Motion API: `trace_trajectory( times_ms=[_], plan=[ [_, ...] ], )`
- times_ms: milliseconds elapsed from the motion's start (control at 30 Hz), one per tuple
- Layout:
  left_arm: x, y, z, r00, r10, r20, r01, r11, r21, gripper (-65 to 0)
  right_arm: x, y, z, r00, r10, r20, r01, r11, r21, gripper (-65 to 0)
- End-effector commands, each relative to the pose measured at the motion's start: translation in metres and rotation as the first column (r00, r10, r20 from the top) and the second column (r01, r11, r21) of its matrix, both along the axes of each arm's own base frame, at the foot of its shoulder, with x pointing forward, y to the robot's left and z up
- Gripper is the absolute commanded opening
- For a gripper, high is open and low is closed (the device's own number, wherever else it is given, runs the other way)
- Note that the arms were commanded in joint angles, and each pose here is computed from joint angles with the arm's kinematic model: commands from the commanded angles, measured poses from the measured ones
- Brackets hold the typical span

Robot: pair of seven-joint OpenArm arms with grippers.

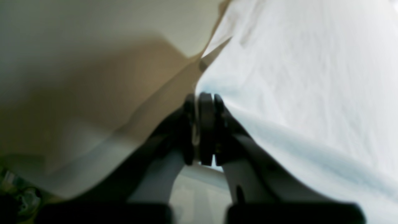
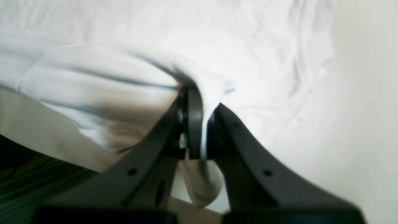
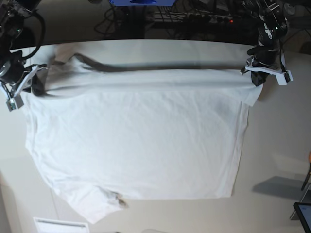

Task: Fold the T-shirt properly
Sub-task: 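Lift the shirt edge with both grippers and pull it across the shirt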

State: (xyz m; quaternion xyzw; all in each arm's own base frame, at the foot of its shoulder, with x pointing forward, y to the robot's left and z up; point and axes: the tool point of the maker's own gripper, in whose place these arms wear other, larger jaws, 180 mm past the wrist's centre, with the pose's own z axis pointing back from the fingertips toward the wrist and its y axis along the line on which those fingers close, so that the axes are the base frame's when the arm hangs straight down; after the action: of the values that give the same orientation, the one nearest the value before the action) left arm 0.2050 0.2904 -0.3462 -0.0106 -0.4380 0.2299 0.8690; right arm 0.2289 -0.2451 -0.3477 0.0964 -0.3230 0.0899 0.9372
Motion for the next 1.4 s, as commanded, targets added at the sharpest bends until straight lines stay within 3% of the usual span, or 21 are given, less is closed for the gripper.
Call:
trace_trajectory(
  times_ms=[0, 133, 333, 700, 1067, 1367],
  plan=[
    [0.01, 0.005, 0.016, 0.998, 0.003, 0.058, -0.005, 1.0, 0.028, -65.0, 0.012, -0.007, 0.012, 0.999, -0.001, 0.045, 0.002, 1.0, -0.027, -64.7],
    [0.017, 0.006, 0.021, 0.996, 0.011, 0.084, -0.013, 1.0, 0.025, -65.0, 0.017, -0.02, 0.006, 0.999, -0.029, 0.015, 0.03, 0.996, -0.088, -64.7],
    [0.011, 0.029, 0.023, 0.984, 0.133, 0.117, -0.134, 0.991, -0.001, -65.0, 0.021, -0.029, -0.002, 0.999, -0.047, -0.011, 0.046, 0.996, -0.082, -64.7],
    [0.039, 0.031, 0.007, 0.976, 0.17, 0.136, -0.16, 0.984, -0.084, -65.0, 0.035, -0.035, -0.005, 0.998, -0.058, -0.006, 0.058, 0.997, -0.056, -64.7],
    [0.072, 0.031, -0.001, 0.966, 0.2, 0.162, -0.173, 0.971, -0.167, -65.0, 0.047, -0.016, -0.027, 1.0, -0.008, -0.022, 0.008, 1.0, 0.015, -64.7],
    [0.102, 0.03, 0.014, 0.954, 0.204, 0.221, -0.16, 0.967, -0.2, -65.0, 0.046, -0.015, -0.04, 0.999, -0.021, -0.04, 0.023, 0.998, 0.051, -64.7]
  ],
)
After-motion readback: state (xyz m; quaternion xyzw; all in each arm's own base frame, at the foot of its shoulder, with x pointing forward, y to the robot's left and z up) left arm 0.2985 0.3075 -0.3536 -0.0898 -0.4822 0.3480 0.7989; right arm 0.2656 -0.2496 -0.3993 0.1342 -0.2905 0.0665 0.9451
